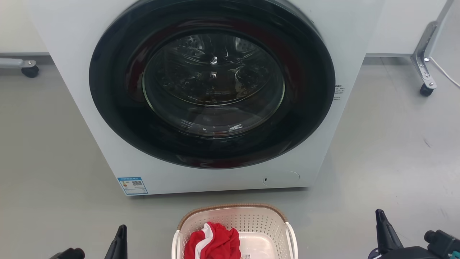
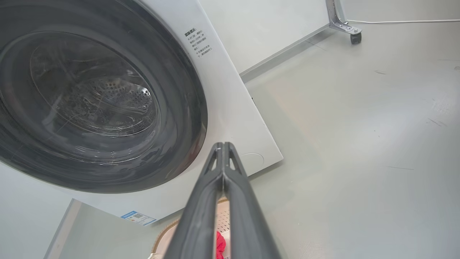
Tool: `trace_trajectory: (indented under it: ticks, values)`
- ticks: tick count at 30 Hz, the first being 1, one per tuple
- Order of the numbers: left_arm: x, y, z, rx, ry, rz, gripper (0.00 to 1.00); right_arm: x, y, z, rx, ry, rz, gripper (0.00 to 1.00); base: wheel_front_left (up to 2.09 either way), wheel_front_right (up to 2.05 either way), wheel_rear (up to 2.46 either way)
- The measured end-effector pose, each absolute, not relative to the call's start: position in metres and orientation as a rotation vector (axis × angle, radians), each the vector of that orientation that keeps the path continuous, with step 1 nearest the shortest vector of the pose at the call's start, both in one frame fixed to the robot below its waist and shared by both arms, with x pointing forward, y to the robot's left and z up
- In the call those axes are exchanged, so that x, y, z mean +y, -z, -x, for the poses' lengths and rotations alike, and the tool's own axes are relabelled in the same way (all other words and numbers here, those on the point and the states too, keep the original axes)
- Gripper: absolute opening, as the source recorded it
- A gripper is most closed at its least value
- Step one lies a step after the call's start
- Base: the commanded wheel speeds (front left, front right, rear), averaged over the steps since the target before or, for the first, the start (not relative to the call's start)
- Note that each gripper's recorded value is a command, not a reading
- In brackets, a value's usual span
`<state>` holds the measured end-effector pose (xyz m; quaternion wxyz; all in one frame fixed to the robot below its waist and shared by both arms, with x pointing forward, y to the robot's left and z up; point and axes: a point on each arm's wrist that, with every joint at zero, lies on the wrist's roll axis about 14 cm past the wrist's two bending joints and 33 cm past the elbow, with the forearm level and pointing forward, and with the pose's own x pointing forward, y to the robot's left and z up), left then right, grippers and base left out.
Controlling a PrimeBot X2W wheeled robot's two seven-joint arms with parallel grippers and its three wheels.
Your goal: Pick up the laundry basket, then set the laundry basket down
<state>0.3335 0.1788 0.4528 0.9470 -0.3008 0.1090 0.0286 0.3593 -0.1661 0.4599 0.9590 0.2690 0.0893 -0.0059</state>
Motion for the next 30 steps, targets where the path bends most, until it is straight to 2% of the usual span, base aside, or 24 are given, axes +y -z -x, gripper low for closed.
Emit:
trace_trajectory:
  ticks: [30]
  values:
    - [0.184,-0.456,-0.352,0.216,-0.085,1.014,0.00,-0.182,-0.461,-0.369,0.188,0.080,-0.980,0.00,0.00,0.00,0.00]
